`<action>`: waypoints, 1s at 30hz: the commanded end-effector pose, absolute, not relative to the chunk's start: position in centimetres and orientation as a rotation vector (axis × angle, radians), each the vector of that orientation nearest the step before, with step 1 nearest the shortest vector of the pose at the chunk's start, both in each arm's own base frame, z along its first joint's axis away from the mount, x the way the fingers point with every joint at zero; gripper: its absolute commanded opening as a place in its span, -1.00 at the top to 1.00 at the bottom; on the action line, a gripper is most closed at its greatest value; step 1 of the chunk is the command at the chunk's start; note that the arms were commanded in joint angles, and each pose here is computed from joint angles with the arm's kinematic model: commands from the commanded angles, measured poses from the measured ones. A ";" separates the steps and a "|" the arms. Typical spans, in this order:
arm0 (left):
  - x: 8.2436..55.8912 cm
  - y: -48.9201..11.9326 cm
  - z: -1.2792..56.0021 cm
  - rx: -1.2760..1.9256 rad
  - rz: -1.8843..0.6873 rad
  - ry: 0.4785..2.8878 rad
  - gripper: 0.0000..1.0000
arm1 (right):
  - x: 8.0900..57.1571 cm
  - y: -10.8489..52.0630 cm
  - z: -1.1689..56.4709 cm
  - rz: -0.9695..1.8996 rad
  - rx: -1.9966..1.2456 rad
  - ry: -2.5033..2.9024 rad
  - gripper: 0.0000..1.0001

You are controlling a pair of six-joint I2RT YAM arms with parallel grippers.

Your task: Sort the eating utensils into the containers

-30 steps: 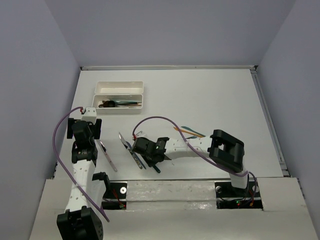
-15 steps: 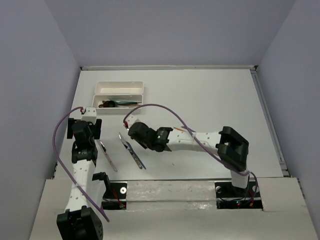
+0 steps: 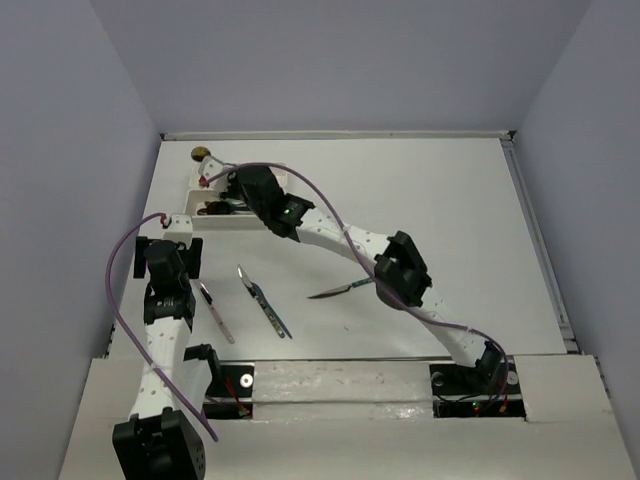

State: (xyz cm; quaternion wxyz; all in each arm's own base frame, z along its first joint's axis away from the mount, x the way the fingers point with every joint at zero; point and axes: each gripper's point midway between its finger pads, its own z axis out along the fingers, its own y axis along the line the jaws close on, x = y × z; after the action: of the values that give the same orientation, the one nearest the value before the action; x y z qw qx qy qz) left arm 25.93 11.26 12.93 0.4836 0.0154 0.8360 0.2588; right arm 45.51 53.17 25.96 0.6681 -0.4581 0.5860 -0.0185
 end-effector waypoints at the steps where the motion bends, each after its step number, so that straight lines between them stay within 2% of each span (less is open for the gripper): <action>1: 26.2 11.9 13.6 0.014 0.667 1.999 -0.98 | 45.1 57.2 22.3 -0.125 -1.242 1.139 1.00; 8: 26.2 11.9 13.5 0.015 0.665 2.001 -0.98 | 44.8 57.7 16.5 -0.102 -1.335 1.184 1.00; 11: 26.2 11.8 13.6 0.018 0.665 2.001 -0.98 | 45.1 57.5 15.2 -0.130 -1.340 1.200 1.00; 16: 26.1 11.8 13.6 0.017 0.667 1.999 -0.98 | 45.4 57.4 15.5 -0.150 -1.324 1.197 0.86; 18: 26.1 11.8 13.6 0.017 0.667 1.999 -0.98 | 45.4 57.3 15.5 -0.154 -1.322 1.200 0.39; 21: 26.2 11.8 13.6 0.018 0.665 1.999 -0.98 | 45.4 56.8 15.9 -0.168 -1.318 1.207 -0.14; 24: 26.1 11.8 13.5 0.021 0.662 2.002 -0.98 | 45.6 55.9 17.7 -0.198 -1.275 1.221 -0.32; 26: 26.1 11.8 13.5 0.019 0.664 2.001 -0.98 | 45.4 55.1 19.4 -0.217 -1.208 1.258 -0.35; 28: 26.1 11.8 13.5 0.016 0.666 2.001 -0.98 | 43.6 54.3 24.1 -0.155 -1.053 1.309 -0.37; 30: 26.1 12.1 13.8 -0.001 0.683 1.991 -0.98 | 40.9 53.7 23.8 -0.076 -1.029 1.397 -0.36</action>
State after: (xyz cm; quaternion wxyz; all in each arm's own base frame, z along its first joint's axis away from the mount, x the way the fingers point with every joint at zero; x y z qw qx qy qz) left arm 25.93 11.44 12.95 0.4822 0.0124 0.8355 0.2630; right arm 45.08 54.58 13.26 0.5878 -0.5623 0.5741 -0.0933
